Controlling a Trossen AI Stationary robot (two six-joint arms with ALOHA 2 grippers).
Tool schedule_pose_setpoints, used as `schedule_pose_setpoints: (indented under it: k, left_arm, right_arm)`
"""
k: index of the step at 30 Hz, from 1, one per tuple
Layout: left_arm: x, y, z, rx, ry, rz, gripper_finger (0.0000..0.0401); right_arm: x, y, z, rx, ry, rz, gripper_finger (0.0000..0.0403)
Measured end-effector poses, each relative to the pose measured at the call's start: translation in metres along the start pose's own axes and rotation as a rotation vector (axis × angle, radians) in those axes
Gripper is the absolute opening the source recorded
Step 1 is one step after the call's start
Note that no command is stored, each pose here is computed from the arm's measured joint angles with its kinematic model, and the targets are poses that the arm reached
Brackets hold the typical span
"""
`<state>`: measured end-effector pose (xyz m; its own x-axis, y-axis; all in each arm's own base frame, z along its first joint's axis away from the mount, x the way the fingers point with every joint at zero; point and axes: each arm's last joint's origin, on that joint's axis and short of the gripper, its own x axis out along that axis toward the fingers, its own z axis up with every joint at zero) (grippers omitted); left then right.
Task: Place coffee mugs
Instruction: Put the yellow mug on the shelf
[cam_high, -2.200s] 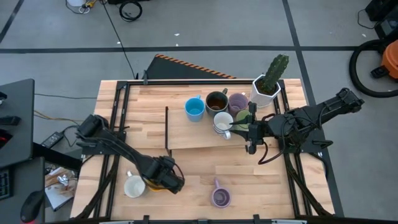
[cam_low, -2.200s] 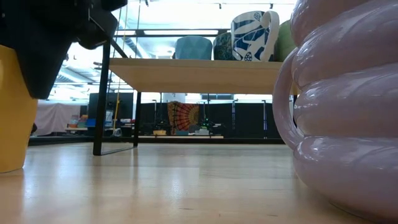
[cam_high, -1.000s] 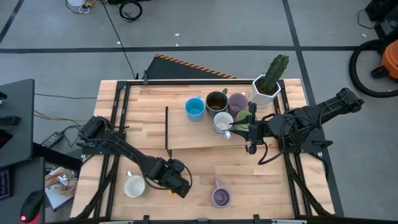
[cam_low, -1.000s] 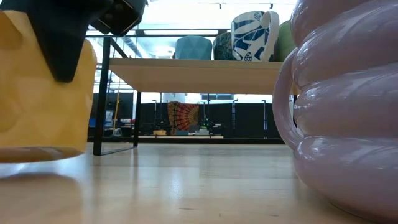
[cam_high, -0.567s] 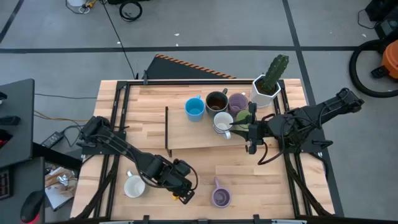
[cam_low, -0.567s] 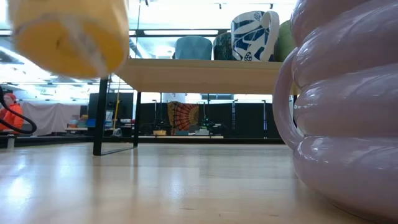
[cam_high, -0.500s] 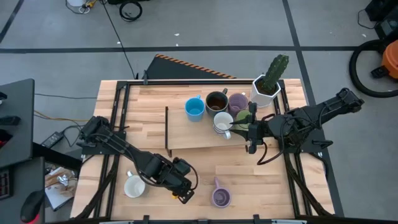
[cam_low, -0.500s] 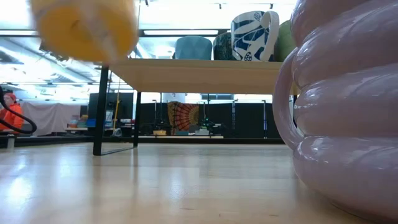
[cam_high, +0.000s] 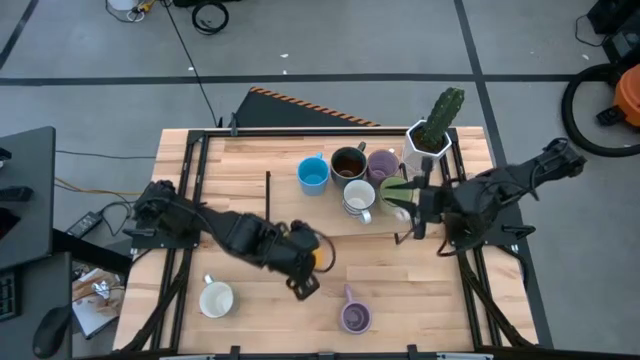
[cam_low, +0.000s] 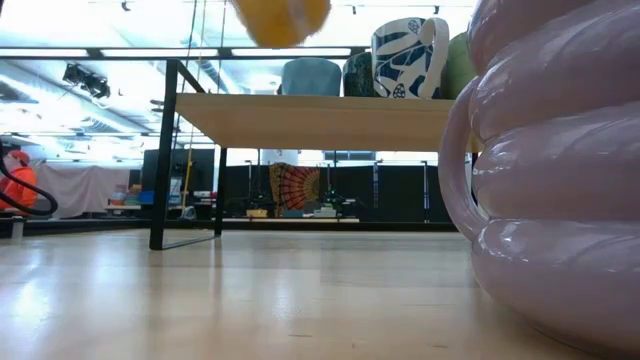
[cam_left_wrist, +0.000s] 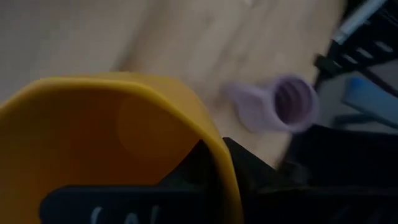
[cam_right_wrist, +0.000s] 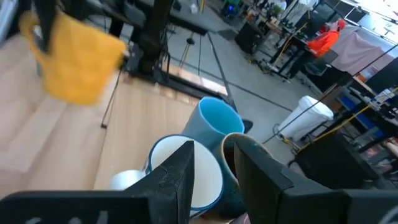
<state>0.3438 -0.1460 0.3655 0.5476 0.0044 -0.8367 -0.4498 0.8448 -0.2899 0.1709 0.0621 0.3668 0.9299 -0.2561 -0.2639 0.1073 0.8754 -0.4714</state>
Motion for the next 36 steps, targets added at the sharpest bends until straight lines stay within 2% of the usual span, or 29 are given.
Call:
schedule_pose_setpoints:
  k: [6, 14, 26, 36]
  left_arm:
    - [0.006, 0.022, 0.027, 0.092, -0.091, 0.097, 0.0033]
    - [0.014, 0.041, 0.049, 0.152, -0.092, 0.126, 0.0033]
    - [0.052, 0.051, 0.059, 0.210, -0.004, 0.157, 0.0033]
    - [0.055, 0.052, 0.061, 0.215, -0.017, 0.187, 0.0033]
  right_arm:
    - [-0.012, -0.005, 0.000, 0.062, -0.035, 0.031, 0.0121]
    - [-0.011, -0.002, -0.001, 0.067, -0.030, 0.057, 0.0121]
    - [-0.010, 0.000, 0.000, 0.073, -0.033, 0.081, 0.0121]
    - [-0.010, 0.000, 0.000, 0.073, -0.032, 0.082, 0.0121]
